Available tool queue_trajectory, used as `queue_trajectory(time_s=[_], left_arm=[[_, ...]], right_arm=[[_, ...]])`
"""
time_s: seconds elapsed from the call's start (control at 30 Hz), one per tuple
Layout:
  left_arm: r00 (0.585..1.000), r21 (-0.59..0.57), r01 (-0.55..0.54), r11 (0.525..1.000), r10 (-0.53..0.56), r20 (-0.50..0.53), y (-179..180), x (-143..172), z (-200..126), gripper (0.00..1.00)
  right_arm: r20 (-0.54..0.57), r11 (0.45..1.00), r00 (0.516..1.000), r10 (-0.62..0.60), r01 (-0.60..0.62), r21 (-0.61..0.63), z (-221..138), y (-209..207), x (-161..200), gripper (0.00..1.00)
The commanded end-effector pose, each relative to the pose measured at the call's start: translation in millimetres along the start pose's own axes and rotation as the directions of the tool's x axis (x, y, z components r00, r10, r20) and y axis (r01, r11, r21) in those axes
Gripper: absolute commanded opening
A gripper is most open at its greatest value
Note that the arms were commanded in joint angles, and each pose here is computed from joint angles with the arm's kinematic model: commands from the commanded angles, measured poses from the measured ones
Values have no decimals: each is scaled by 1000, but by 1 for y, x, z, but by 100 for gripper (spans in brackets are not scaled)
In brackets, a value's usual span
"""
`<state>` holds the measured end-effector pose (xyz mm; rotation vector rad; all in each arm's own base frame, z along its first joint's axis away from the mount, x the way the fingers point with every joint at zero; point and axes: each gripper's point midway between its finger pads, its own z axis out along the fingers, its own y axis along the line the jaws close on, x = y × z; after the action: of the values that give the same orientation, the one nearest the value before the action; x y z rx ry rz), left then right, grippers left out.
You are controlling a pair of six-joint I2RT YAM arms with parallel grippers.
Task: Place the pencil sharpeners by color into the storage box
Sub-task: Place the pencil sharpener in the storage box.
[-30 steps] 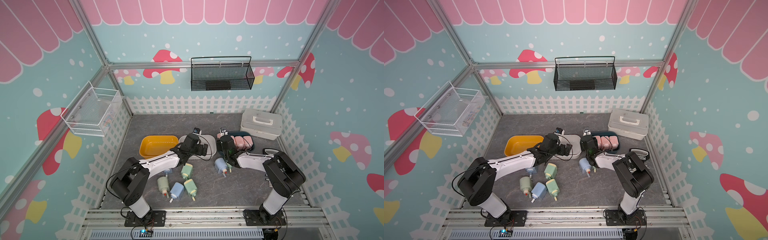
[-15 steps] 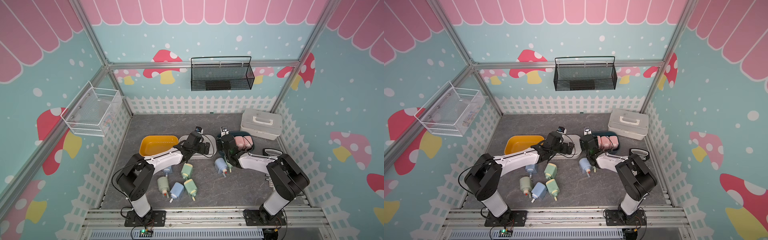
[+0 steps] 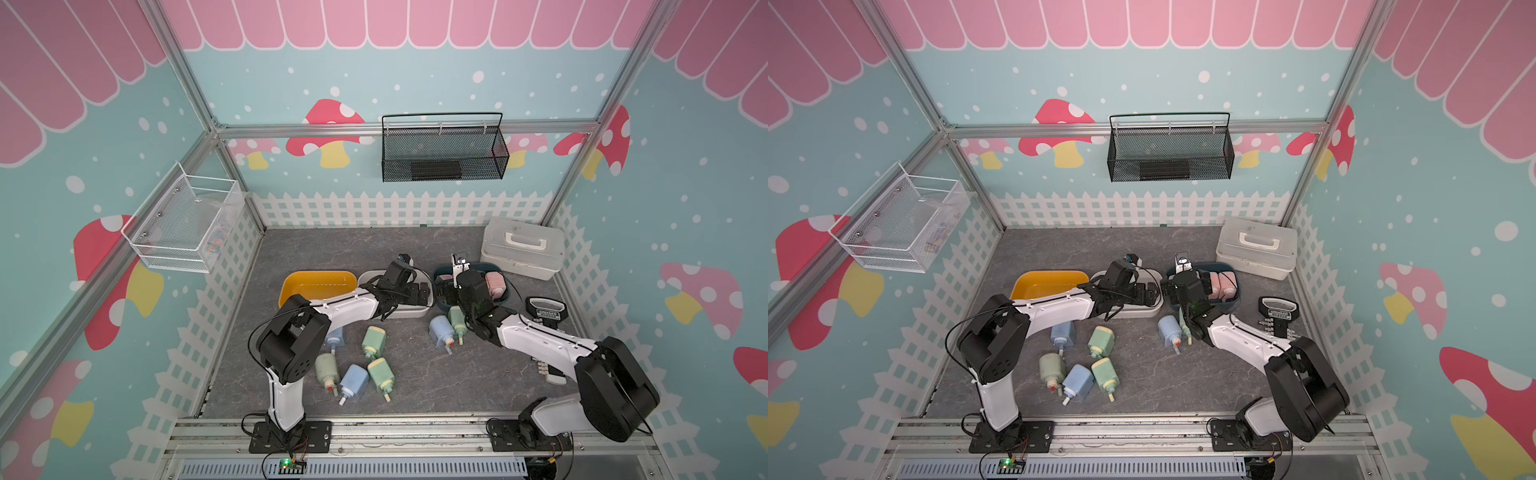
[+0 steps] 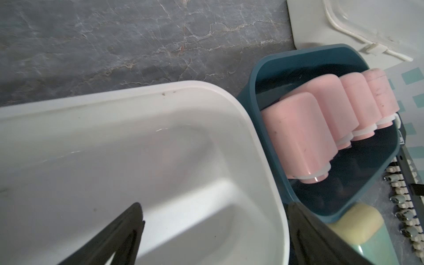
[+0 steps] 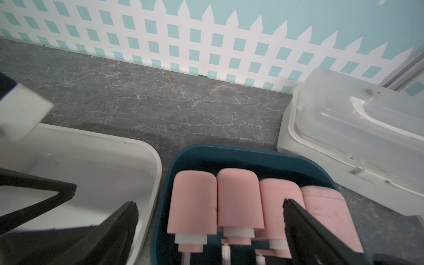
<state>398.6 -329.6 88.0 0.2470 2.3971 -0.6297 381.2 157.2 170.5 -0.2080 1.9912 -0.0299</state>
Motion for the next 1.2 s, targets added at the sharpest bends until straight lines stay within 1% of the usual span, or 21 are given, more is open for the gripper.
queue_trajectory(time_s=[0.0, 0.07, 0.13, 0.23, 0.4, 0.57, 0.83, 1.17], left_arm=[[998, 45, 59, 997, -58, -23, -9, -4, 8, 99], [997, 51, 79, 996, -77, -29, -11, -5, 13, 99], [995, 67, 93, 993, -91, -38, -15, -7, 18, 99], [993, 92, 111, 990, -107, -50, -21, -9, 25, 99], [991, 108, 126, 986, -120, -57, -26, -13, 32, 99], [991, 99, 128, 987, -122, -58, -27, -16, 37, 99], [992, 74, 115, 991, -111, -53, -25, -20, 42, 99], [996, 77, 82, 994, -80, -34, -30, -35, 58, 99]], right_arm=[[-119, 999, 993, -12, 17, 39, -21, -17, 29, 99], [-125, 1000, 992, -20, 22, 10, -33, -18, 31, 99], [-108, 1000, 994, -26, 24, -16, -44, -19, 33, 99], [-95, 999, 995, -32, 30, -15, -56, -26, 40, 99], [-144, 997, 987, -72, 70, -25, -69, -32, 54, 99], [-178, 996, 980, -85, 80, -35, -73, -33, 64, 99], [-104, 997, 993, -50, 44, -56, -76, -30, 60, 99], [-117, 997, 991, -62, 55, -63, -75, -29, 65, 99]])
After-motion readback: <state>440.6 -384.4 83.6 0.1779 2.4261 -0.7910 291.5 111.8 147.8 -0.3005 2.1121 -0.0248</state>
